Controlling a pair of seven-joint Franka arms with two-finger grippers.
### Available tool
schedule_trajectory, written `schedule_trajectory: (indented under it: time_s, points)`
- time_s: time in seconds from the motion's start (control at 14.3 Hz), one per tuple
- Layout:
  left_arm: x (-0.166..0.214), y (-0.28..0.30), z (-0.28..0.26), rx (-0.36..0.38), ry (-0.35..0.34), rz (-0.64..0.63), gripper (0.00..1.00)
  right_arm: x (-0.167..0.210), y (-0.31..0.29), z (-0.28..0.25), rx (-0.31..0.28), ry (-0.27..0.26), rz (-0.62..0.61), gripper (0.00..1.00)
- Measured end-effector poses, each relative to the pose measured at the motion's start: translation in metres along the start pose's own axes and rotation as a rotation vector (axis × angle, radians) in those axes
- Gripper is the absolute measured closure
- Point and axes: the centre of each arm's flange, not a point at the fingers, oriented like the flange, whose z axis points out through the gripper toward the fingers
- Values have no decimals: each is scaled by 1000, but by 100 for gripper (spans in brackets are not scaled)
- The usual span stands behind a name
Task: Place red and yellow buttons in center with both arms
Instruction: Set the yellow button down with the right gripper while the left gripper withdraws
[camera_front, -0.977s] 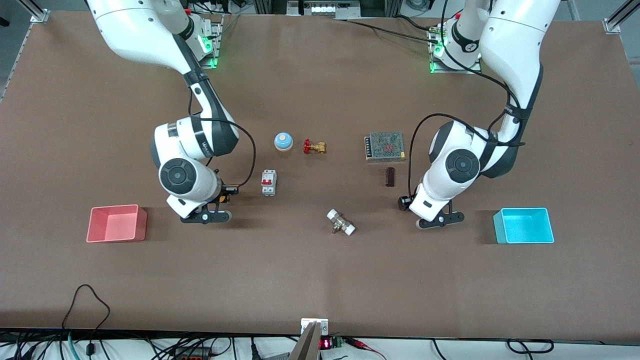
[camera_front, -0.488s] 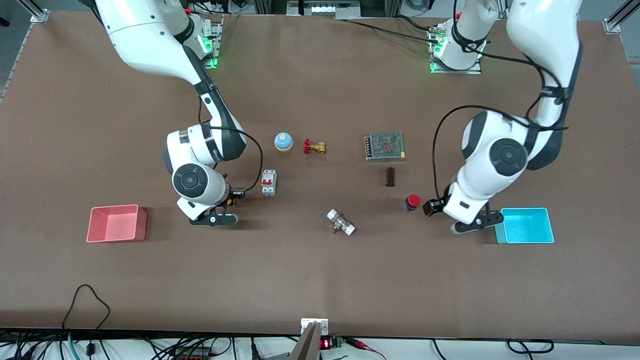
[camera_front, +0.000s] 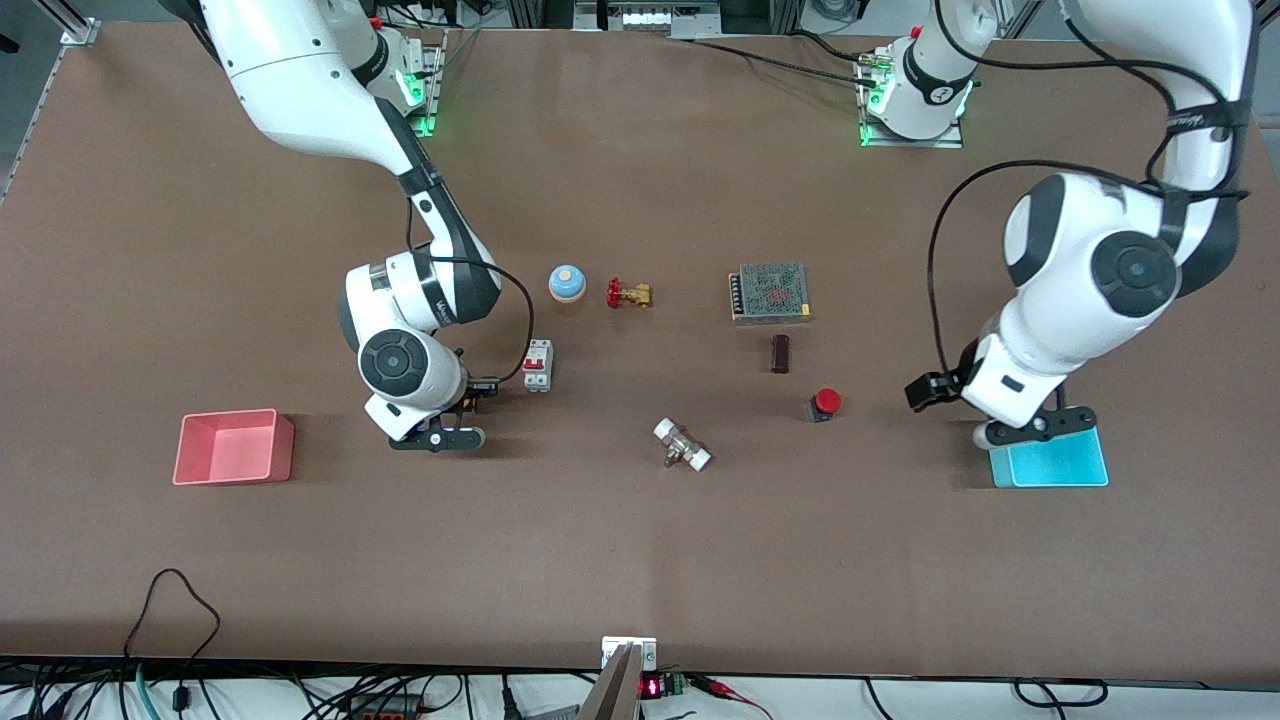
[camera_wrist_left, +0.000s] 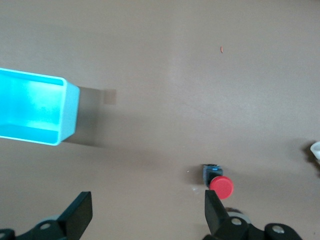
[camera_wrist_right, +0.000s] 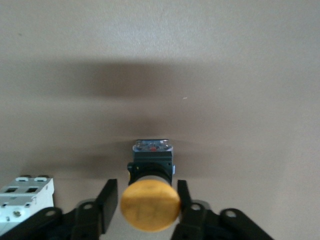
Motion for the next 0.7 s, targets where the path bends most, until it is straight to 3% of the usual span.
schedule_trajectory:
  time_s: [0.28,0.49,0.7]
  points:
    - [-6,-38,-52,4,2,34,0,2,10,-65,30,76,14,0]
    - [-14,-56,-83,6,5,51,0,-5,34,-136,57,134,42,0]
    - [-23,-69,-105,10,-3,81,0,-21,69,-203,80,157,77,0]
